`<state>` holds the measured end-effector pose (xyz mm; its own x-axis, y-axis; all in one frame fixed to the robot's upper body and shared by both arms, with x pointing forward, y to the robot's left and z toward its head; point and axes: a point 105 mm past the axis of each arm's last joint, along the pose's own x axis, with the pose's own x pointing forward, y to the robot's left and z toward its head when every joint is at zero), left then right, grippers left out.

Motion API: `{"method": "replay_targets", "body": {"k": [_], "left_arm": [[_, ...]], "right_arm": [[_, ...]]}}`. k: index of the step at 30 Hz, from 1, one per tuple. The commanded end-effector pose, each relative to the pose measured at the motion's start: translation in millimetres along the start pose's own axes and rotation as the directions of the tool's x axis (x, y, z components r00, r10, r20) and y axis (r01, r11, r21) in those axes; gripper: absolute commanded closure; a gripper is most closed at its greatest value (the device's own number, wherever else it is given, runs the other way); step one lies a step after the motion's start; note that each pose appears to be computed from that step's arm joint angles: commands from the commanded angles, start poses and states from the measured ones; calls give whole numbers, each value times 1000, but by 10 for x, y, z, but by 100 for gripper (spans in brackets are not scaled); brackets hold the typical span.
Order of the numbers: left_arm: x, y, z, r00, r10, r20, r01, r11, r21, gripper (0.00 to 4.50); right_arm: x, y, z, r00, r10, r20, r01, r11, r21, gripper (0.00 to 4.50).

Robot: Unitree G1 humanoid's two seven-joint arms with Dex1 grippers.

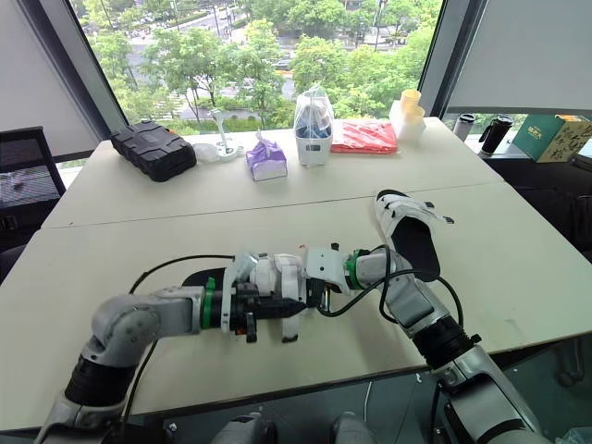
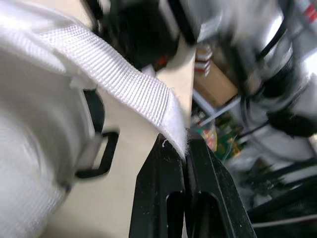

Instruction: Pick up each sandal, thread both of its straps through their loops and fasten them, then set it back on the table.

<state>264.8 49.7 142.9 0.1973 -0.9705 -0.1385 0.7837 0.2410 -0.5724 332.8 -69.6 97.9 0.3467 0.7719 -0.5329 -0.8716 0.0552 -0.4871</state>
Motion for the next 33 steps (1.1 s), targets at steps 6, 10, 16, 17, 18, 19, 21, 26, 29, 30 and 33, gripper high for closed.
{"method": "replay_targets", "body": {"k": [6, 10, 16, 17, 18, 19, 21, 26, 29, 30, 33], "left_arm": [[-181, -20, 435, 991, -62, 116, 74, 993, -96, 446], [-162, 61, 500, 991, -24, 131, 38, 994, -105, 446], [8, 220, 353, 995, 43, 93, -36, 997, -74, 446], [15, 223, 351, 995, 41, 91, -35, 997, -70, 446], [20, 235, 349, 995, 44, 89, -38, 997, -65, 446], [22, 250, 348, 995, 47, 87, -42, 997, -61, 446], [25, 278, 343, 995, 52, 86, -47, 997, -59, 446], [29, 348, 373, 993, 62, 98, -57, 997, -50, 446], [18, 360, 424, 992, 59, 110, -53, 997, -51, 446], [9, 378, 445, 992, 61, 113, -56, 997, -49, 446], [-1, 407, 487, 991, 63, 118, -58, 997, -47, 446]], "right_arm": [[97, 157, -256, 995, 55, -89, -50, 998, 49, 450], [98, 150, -258, 995, 52, -89, -48, 998, 46, 450], [105, 149, -247, 995, 50, -87, -46, 998, 46, 450], [103, 153, -249, 995, 50, -88, -46, 998, 46, 450], [99, 157, -252, 995, 50, -89, -46, 998, 46, 450], [94, 159, -254, 995, 50, -90, -46, 998, 47, 450], [87, 164, -258, 995, 49, -91, -45, 998, 49, 450], [71, 187, -269, 994, 53, -94, -48, 998, 51, 450], [70, 190, -269, 994, 53, -95, -49, 997, 52, 450], [70, 190, -272, 994, 54, -99, -50, 998, 48, 450], [70, 194, -274, 993, 57, -104, -52, 998, 43, 450]]}}
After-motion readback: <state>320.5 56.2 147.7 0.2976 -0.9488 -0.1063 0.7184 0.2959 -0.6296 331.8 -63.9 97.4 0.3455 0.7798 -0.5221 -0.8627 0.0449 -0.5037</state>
